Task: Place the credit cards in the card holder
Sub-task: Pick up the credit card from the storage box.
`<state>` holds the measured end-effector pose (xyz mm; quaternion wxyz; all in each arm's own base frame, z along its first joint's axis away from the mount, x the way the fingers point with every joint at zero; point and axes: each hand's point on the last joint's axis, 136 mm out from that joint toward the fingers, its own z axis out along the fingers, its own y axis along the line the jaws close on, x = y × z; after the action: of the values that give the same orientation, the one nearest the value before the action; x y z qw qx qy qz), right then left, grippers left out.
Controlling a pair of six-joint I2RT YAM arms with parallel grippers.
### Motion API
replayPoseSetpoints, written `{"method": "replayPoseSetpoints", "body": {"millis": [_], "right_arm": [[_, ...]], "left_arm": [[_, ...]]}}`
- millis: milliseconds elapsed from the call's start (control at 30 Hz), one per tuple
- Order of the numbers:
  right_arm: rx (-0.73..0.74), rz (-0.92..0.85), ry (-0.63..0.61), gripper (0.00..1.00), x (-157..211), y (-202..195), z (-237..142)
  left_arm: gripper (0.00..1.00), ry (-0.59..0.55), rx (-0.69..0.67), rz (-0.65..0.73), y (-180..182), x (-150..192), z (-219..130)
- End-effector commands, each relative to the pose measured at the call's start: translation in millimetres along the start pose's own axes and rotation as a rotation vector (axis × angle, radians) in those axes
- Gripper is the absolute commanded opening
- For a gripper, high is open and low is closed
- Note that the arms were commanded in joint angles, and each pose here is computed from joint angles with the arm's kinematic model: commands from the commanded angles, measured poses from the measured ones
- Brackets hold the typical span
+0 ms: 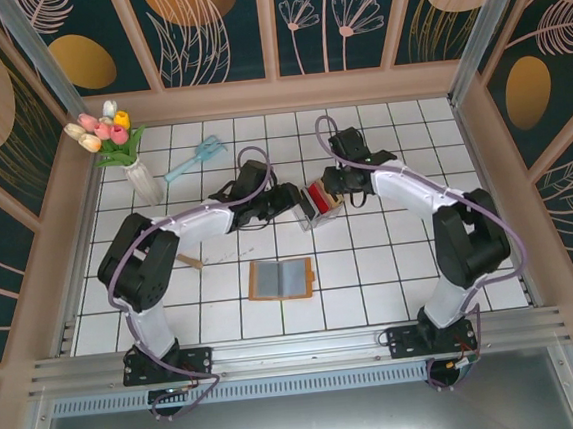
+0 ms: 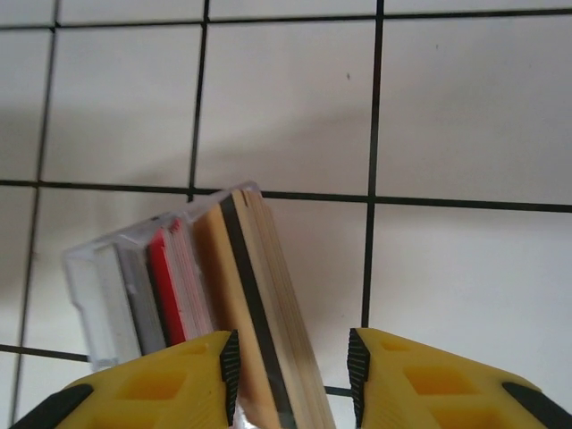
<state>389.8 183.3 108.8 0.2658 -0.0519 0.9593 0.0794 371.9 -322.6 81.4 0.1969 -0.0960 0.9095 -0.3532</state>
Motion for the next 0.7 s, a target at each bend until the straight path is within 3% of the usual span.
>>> {"method": "replayPoseSetpoints", "body": {"millis": [0,367,667], "right_arm": [[0.033,-0.068,0.044,0.42,-0.3,-5.0,2.0],[0.024,-0.091,0.112,0.46,11.9,-2.2,23.4],[0.184,-0.150,0.096,0.47,6.8,-16.7,25.0]], "left_arm": [[0.57,0.020,0.021,-0.003,-6.2,-1.5,7.8],[0.56,0.076,0.026,-0.023,7.0,11.7,30.0],[0.53,0.086,-0.018,-0.040,25.5,19.6,36.4]]}}
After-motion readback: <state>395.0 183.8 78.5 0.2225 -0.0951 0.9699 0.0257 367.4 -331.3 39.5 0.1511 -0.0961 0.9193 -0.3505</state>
